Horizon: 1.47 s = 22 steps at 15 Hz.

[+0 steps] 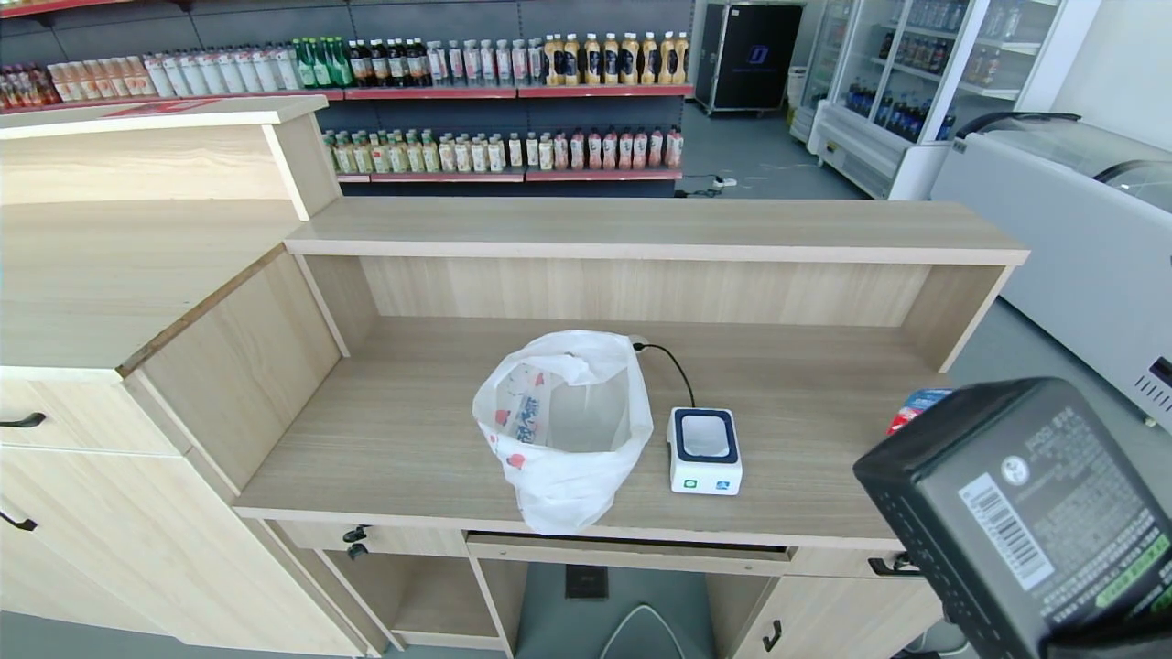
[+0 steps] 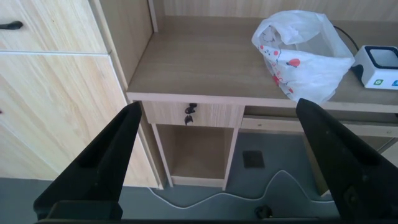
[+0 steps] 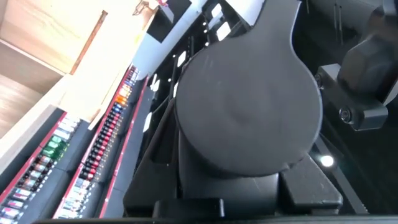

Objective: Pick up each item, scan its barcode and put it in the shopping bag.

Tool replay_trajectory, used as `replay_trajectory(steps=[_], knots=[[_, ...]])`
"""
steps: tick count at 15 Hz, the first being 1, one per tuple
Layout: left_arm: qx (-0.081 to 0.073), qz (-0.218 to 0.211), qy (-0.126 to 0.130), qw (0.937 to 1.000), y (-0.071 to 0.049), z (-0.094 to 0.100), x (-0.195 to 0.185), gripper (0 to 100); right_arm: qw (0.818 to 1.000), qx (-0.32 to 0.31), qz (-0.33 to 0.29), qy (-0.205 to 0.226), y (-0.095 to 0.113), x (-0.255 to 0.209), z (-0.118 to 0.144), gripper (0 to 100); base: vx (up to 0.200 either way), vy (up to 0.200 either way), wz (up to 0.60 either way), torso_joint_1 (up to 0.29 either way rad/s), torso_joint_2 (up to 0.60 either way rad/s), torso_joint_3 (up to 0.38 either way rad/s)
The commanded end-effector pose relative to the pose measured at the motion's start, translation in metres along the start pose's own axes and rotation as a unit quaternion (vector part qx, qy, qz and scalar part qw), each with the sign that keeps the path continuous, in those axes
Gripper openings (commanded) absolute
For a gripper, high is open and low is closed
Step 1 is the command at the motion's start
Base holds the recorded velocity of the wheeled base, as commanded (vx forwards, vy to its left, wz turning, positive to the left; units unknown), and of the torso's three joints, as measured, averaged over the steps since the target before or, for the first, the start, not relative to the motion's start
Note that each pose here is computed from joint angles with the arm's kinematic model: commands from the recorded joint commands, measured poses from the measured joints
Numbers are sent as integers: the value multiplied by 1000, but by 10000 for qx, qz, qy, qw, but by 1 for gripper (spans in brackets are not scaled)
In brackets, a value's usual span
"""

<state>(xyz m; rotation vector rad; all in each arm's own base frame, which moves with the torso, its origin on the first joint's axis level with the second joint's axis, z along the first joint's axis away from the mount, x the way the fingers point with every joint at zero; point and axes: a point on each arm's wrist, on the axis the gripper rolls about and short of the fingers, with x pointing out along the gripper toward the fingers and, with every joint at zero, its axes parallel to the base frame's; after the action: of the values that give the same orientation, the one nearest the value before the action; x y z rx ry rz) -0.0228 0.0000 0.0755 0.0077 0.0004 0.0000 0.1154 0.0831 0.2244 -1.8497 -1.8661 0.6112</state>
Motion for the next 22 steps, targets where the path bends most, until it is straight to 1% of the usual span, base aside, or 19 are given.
replay_trajectory(steps=[1, 4, 11, 12, 13, 14, 15, 16, 17, 19, 20, 21, 22], knots=[[0, 0, -2, 10000, 0, 0, 0, 100, 10000, -43, -42, -1, -3, -1, 0, 0, 0, 0, 0, 0, 0, 0], [0, 0, -2, 10000, 0, 0, 0, 100, 9997, -187, -187, -13, -12, -5, 1, 0, 0, 0, 0, 0, 0, 0], [0, 0, -2, 10000, 0, 0, 0, 100, 9996, -193, -204, -53, -14, -8, 3, 0, 0, 0, 0, 0, 0, 0], [0, 0, -2, 10000, 0, 0, 0, 100, 9997, -114, -190, -72, -12, -8, 3, 0, 0, 0, 0, 0, 0, 0], [0, 0, -2, 10000, 0, 0, 0, 100, 9996, 247, -97, -132, -7, -7, 4, 0, 0, 0, 0, 0, 0, 0], [0, 0, -2, 10000, 0, 0, 0, 100, 9955, 859, 379, 112, 1, -13, 3, 0, 0, 0, 0, 0, 0, 0], [0, 0, -2, 10000, 0, 0, 0, 100, 9805, 1384, 1117, 835, 5, -26, -5, 0, 0, 0, 0, 0, 0, 0], [0, 0, -2, 10000, 0, 0, 0, 100, 9494, 2194, 1582, 1598, 7, -38, -11, 0, 0, 0, 0, 0, 0, 0], [0, 0, -2, 10000, 0, 0, 0, 100, 9049, 3031, 1800, 2384, 9, -51, -15, 0, 0, 0, 0, 0, 0, 0], [0, 0, -2, 10000, 0, 0, 0, 100, 8180, 3949, 1886, 3732, 10, -78, -21, 0, 0, 0, 0, 0, 0, 0], [0, 0, -2, 10000, 0, 0, 0, 100, 7759, 4243, 1941, 4247, 14, -89, -22, 0, 0, 0, 0, 0, 0, 0], [0, 0, -2, 10000, 0, 0, 0, 100, 7389, 4452, 1964, 4661, 18, -96, -23, 0, 0, 0, 0, 0, 0, 0], [0, 0, -2, 10000, 0, 0, 0, 100, 6441, 4916, 1823, 5570, 26, -106, -22, 0, 0, 0, 0, 0, 0, 0]])
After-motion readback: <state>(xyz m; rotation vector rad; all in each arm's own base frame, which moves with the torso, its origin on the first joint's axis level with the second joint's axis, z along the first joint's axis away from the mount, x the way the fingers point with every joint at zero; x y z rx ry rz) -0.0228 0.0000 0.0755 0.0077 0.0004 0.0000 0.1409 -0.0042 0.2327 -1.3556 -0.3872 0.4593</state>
